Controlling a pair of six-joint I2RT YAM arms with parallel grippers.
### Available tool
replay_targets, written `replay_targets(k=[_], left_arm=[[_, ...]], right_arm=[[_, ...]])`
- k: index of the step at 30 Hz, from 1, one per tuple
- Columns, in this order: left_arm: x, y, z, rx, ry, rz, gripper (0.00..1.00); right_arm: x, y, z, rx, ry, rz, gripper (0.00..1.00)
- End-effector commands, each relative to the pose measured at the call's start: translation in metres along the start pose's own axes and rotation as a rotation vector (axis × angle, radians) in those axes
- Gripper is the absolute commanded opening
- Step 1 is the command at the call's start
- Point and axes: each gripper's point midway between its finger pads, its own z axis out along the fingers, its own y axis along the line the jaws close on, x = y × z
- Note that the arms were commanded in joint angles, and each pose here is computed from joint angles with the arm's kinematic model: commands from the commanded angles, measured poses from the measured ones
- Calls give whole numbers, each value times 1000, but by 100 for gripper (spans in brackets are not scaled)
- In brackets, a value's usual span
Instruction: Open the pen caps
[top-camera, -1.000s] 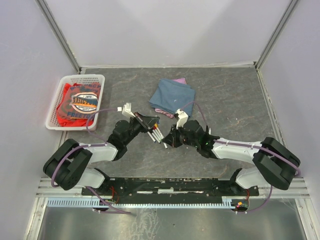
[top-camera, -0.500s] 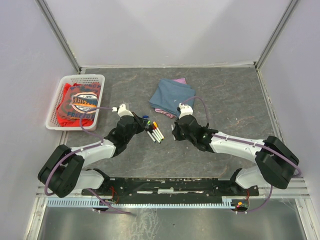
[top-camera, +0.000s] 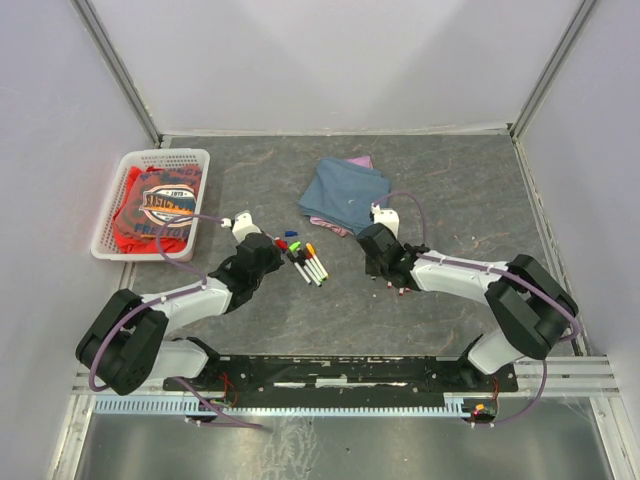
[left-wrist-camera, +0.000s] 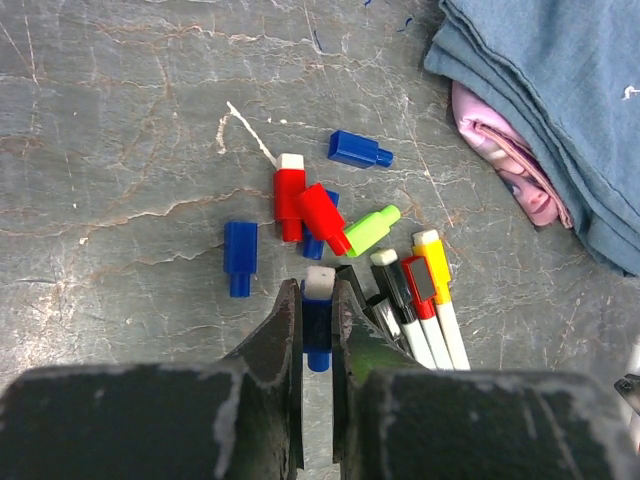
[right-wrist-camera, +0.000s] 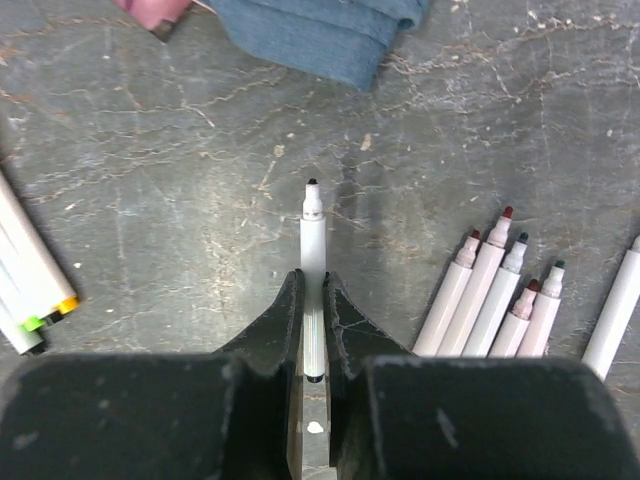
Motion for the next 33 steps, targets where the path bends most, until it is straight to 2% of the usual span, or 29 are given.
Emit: replay_targets(k=[1,19,23,28,33], left_arm=[[-11,4,2,-28,-46,30,9],[5,13,5,-37,-14,27,18],[6,13,6,-35,-10,26,25],[7,14,6,-34,-11,19,41],[7,14,4,-29,-11,14,44]], right_arm=[[-16,-2,2,34,-29,38,3],[15,-36,2,123,36,43,8],[19,-39,2,136,44,42,15],[14,-40,-1,138,34,37,32],[-2,-39,-13,130,-12,22,39]])
